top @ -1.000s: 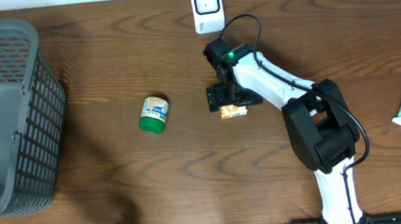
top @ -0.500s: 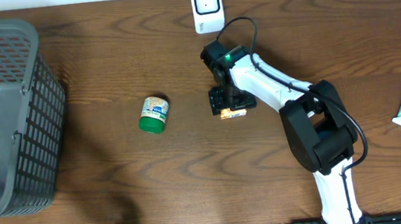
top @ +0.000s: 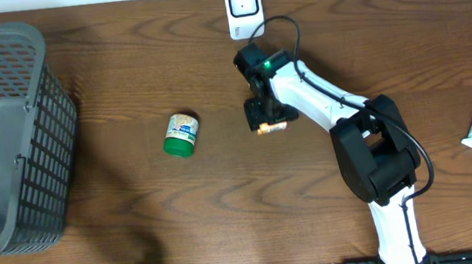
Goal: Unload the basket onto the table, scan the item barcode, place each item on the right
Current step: 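Raise the Kleenex pack with the right gripper to the white scanner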
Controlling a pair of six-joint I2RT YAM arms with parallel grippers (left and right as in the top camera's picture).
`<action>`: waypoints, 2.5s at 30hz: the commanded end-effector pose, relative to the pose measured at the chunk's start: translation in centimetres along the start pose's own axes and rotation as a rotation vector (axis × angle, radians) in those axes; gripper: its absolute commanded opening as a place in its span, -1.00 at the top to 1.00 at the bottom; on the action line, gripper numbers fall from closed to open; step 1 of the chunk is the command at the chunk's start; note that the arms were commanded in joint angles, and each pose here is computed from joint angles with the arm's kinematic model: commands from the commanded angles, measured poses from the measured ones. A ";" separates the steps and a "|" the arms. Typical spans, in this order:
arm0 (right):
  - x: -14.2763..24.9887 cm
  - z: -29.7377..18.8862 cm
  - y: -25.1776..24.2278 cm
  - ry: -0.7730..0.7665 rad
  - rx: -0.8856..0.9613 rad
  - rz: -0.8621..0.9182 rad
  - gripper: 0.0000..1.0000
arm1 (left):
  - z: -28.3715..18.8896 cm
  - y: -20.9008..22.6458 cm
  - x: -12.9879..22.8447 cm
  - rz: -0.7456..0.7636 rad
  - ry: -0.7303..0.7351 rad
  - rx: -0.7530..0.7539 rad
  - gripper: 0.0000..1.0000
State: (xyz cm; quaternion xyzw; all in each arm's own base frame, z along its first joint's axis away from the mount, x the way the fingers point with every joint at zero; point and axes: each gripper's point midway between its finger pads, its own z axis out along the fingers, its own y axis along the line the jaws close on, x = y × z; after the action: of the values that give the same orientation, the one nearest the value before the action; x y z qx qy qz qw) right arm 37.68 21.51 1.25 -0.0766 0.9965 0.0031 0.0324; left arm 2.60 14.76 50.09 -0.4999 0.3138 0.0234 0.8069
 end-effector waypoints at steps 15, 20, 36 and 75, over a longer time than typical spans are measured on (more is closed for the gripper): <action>-13.9 -12.3 -2.1 -0.567 0.225 -0.054 -0.39 | 0.1 0.2 0.6 0.015 0.002 -0.008 -0.80; -17.8 -15.1 -1.6 -0.758 0.213 -0.061 -0.39 | 0.1 0.1 0.7 0.015 0.005 -0.001 -0.80; -19.0 -14.1 -3.8 -0.770 0.133 0.100 -0.99 | 0.1 -0.3 0.9 0.016 0.014 0.019 -0.80; -14.2 11.2 -9.4 -0.325 0.108 -0.100 0.11 | 0.2 -0.7 2.2 0.038 0.042 0.049 -0.80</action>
State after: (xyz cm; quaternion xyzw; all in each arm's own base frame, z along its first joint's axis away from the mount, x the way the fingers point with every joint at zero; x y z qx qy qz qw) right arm 57.89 18.18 0.23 -0.1139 0.9445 -0.0016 0.3082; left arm 4.18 14.22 49.52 -0.4824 0.3359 0.0235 0.8086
